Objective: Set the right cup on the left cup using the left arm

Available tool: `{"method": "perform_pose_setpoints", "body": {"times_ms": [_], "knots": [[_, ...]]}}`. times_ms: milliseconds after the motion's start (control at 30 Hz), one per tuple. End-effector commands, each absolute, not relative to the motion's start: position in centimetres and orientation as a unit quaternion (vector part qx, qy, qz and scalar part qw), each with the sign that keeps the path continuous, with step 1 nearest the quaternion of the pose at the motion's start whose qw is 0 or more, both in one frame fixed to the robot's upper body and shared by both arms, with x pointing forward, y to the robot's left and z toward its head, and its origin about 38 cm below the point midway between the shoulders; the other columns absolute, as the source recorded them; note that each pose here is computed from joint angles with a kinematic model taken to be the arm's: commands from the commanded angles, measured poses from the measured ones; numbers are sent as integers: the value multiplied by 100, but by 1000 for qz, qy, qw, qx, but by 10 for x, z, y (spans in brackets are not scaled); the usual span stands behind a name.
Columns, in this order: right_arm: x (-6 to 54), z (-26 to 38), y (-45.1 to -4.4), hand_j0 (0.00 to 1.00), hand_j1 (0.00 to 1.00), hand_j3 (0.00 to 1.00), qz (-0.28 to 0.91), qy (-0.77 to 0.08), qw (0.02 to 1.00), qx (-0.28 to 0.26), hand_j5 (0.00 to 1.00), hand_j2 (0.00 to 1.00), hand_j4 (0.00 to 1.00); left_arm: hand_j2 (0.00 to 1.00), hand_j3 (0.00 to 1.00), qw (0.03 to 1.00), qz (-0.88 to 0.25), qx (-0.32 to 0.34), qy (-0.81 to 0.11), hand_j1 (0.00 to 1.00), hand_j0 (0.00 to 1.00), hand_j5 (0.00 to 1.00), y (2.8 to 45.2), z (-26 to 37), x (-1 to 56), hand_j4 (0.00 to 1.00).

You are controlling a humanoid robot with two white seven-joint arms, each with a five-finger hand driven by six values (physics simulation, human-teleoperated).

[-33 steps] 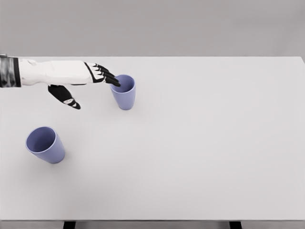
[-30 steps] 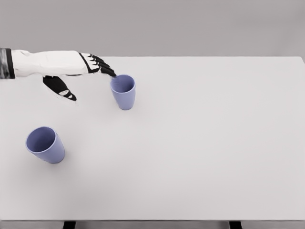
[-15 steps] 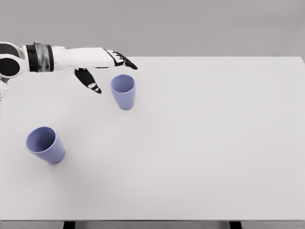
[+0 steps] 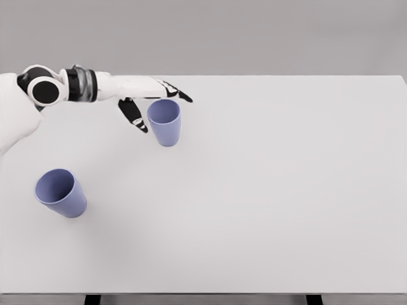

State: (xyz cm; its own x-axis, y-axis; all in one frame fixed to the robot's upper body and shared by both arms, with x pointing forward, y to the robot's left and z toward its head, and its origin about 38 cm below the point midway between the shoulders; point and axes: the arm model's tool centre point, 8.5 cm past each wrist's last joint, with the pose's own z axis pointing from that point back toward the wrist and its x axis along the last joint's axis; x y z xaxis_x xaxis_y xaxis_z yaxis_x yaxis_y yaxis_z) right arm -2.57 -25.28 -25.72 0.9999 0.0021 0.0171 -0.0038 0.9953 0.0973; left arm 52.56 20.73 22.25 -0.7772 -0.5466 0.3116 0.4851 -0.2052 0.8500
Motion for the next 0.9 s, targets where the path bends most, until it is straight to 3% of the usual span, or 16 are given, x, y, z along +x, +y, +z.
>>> {"method": "perform_pose_setpoints", "body": {"times_ms": [0,433,767,800,867], "knots": [[-26,-257,-253,100,100,100,2,-9,999,49,100,100,100,100,100,337,-772,26,-538,100,100,100,205,222,527,100],[-26,-257,-253,100,100,100,2,-9,999,49,100,100,100,100,100,355,-769,33,-531,100,100,100,217,216,531,100],[-26,-257,-253,100,100,100,2,-9,999,48,100,100,100,100,100,354,-776,29,-522,100,100,100,203,205,534,100],[-26,-257,-253,100,100,100,2,-9,999,48,100,100,100,98,98,354,-776,28,-522,98,98,98,203,205,533,98],[-26,-257,-253,100,100,100,2,-9,999,48,100,100,100,71,71,354,-776,28,-521,71,71,71,203,203,533,71]]}}
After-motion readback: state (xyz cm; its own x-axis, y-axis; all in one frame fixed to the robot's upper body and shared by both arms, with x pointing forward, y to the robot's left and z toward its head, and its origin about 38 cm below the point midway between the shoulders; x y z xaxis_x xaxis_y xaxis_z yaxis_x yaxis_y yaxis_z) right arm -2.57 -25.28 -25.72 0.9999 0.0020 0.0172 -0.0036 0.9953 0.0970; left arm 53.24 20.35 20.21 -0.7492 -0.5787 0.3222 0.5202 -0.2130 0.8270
